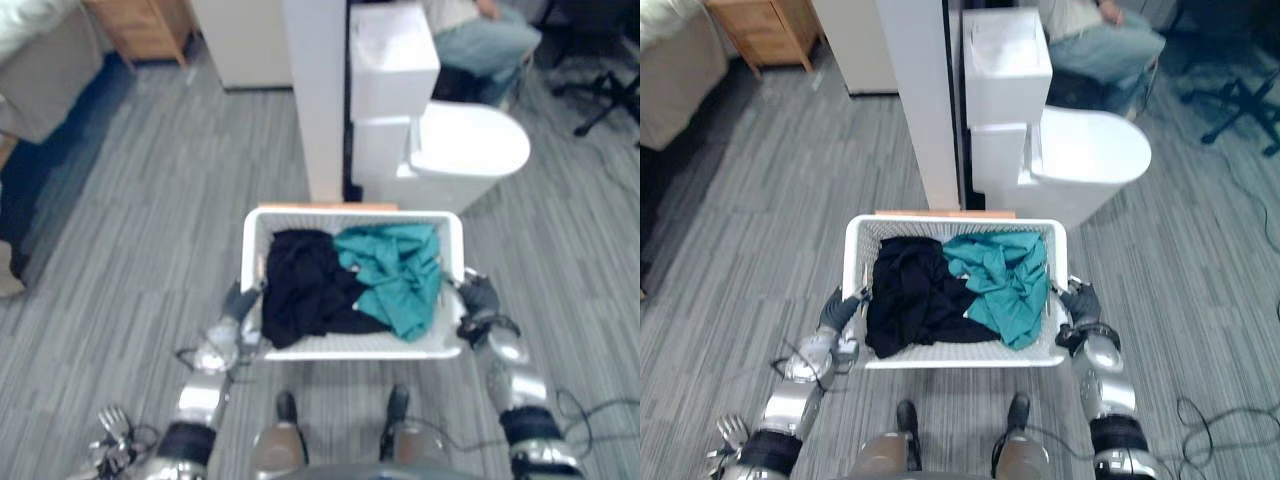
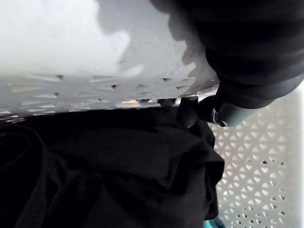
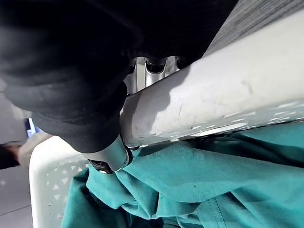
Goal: Pick up the laundry basket with both hands and put the clothes into the washing machine.
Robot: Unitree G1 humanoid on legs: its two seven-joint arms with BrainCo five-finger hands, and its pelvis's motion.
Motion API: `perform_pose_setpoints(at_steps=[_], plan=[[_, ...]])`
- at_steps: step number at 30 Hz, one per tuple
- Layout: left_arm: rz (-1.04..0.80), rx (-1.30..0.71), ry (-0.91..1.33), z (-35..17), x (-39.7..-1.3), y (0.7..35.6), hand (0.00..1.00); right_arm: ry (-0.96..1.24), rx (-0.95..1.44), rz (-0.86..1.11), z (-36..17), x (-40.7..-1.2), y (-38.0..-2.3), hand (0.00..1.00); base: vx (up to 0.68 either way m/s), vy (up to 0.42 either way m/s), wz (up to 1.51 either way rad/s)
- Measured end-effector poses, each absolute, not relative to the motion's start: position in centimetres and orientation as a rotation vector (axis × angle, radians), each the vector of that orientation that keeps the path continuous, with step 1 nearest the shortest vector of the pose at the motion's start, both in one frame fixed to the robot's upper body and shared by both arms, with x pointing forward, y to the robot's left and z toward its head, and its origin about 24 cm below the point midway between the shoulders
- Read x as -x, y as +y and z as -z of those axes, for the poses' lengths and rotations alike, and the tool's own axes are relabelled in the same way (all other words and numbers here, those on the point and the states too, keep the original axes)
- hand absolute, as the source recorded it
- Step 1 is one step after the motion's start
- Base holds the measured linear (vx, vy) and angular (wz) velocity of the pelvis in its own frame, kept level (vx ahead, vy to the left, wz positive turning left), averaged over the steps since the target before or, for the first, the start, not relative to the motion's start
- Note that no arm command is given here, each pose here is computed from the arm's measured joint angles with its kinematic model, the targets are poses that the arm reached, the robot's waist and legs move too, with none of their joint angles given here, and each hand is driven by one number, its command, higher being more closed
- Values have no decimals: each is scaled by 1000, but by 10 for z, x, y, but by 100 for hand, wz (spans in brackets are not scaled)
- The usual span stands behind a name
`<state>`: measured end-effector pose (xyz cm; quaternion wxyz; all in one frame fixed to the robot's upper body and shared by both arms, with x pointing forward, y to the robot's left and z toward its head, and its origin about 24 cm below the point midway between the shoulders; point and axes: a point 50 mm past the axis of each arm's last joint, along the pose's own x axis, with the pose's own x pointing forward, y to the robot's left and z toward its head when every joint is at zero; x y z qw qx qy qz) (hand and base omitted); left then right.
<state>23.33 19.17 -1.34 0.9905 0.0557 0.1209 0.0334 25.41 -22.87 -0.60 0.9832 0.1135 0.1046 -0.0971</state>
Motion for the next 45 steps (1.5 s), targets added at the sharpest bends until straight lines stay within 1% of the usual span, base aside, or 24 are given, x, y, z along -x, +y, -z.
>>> perform_pose_setpoints(at_steps=[5, 8, 13, 16, 18, 20, 23, 25, 28, 31, 35, 39, 42, 45], plan=[[-73, -53, 361, 40, -196, 185, 100, 297, -217, 207, 29, -227, -229, 100, -7, -3, 19], [-63, -43, 400, 47, -185, 183, 100, 341, -218, 224, 39, -214, -231, 100, -76, -4, 8], [-63, -48, 420, 50, -177, 183, 100, 371, -226, 226, 46, -212, -228, 100, -154, 82, -34], [-66, -29, 377, 40, -175, 176, 100, 341, -214, 223, 39, -214, -231, 100, -192, 257, -126], [-64, -52, 353, 35, -179, 181, 100, 315, -242, 227, 35, -213, -224, 100, -164, 238, -106], [-58, -67, 290, 21, -185, 182, 100, 237, -270, 250, 20, -210, -219, 100, -111, 239, -112], [-64, -73, 251, 12, -187, 178, 100, 172, -236, 279, 2, -207, -220, 100, -204, 285, -179], [-85, -93, 222, 5, -187, 183, 100, 143, -249, 276, -4, -207, -215, 100, -251, 152, -259], [-105, -112, 205, 1, -189, 186, 100, 138, -243, 278, -4, -213, -210, 100, -253, 84, -277], [-107, -117, 207, 4, -192, 186, 100, 172, -243, 289, 8, -216, -211, 100, -256, -26, -220], [-96, -117, 265, 17, -193, 185, 100, 247, -233, 295, 23, -216, -214, 100, -158, -223, -189], [-56, -149, 301, 24, -194, 185, 100, 334, -225, 307, 41, -201, -214, 100, 24, -423, -104], [-46, -127, 371, 38, -184, 180, 100, 382, -195, 325, 48, -188, -221, 100, 68, -406, -116], [-66, -57, 416, 48, -170, 168, 100, 348, -158, 341, 39, -189, -230, 100, 124, -101, -117]])
